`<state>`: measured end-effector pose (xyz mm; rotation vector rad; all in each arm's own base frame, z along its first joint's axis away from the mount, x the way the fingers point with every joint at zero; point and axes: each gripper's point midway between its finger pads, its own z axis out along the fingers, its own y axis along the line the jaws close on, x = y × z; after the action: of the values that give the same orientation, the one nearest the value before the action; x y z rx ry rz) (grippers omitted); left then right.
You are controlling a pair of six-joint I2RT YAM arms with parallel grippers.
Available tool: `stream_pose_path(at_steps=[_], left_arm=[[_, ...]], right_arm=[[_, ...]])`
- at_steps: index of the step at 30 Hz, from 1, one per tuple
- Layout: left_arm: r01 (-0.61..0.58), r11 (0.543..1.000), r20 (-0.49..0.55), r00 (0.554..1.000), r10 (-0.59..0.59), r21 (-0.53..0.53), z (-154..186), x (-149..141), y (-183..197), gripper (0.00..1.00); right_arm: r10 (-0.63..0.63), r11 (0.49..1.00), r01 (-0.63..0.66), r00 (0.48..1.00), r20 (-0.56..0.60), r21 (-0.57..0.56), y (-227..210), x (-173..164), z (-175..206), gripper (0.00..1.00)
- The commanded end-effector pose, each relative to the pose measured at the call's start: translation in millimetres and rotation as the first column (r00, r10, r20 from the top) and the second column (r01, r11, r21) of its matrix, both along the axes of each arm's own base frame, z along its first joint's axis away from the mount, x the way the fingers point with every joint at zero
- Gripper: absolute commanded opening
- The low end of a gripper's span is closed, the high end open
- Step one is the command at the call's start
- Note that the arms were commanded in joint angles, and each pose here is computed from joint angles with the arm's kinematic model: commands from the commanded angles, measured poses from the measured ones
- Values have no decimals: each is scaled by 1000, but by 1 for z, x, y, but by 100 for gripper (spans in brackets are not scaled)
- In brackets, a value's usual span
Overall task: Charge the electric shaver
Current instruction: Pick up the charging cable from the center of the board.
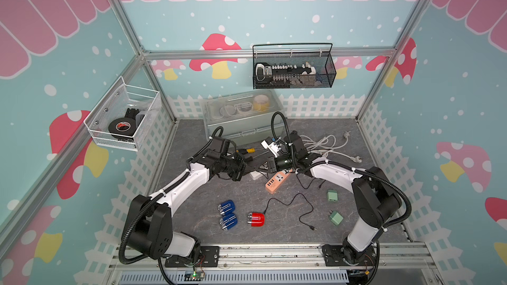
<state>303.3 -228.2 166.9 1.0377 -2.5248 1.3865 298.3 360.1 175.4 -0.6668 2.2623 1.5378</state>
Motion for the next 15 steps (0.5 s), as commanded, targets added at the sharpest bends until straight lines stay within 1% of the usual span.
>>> stream_pose_path(at_steps=[1,4,9,12,15], left_arm=[[-18,1000,6,1000,18,-15,4,1,-1,0],[-22,1000,6,1000,22,-14,4,1,0,0],[-40,999,9,999,40,-8,4,3,4,0],[-49,999,24,998,49,-12,7,6,7,0],[-53,998,51,997,55,-33,12,10,10,0]], right_arm=[[-18,1000,18,999,35,19,-1,5,5,16],[-20,1000,20,999,30,16,-1,6,3,16],[-31,1000,31,999,30,2,-4,4,0,25],[-40,999,40,999,3,12,-6,3,-1,31],[-88,994,88,996,-3,58,-10,9,17,36]])
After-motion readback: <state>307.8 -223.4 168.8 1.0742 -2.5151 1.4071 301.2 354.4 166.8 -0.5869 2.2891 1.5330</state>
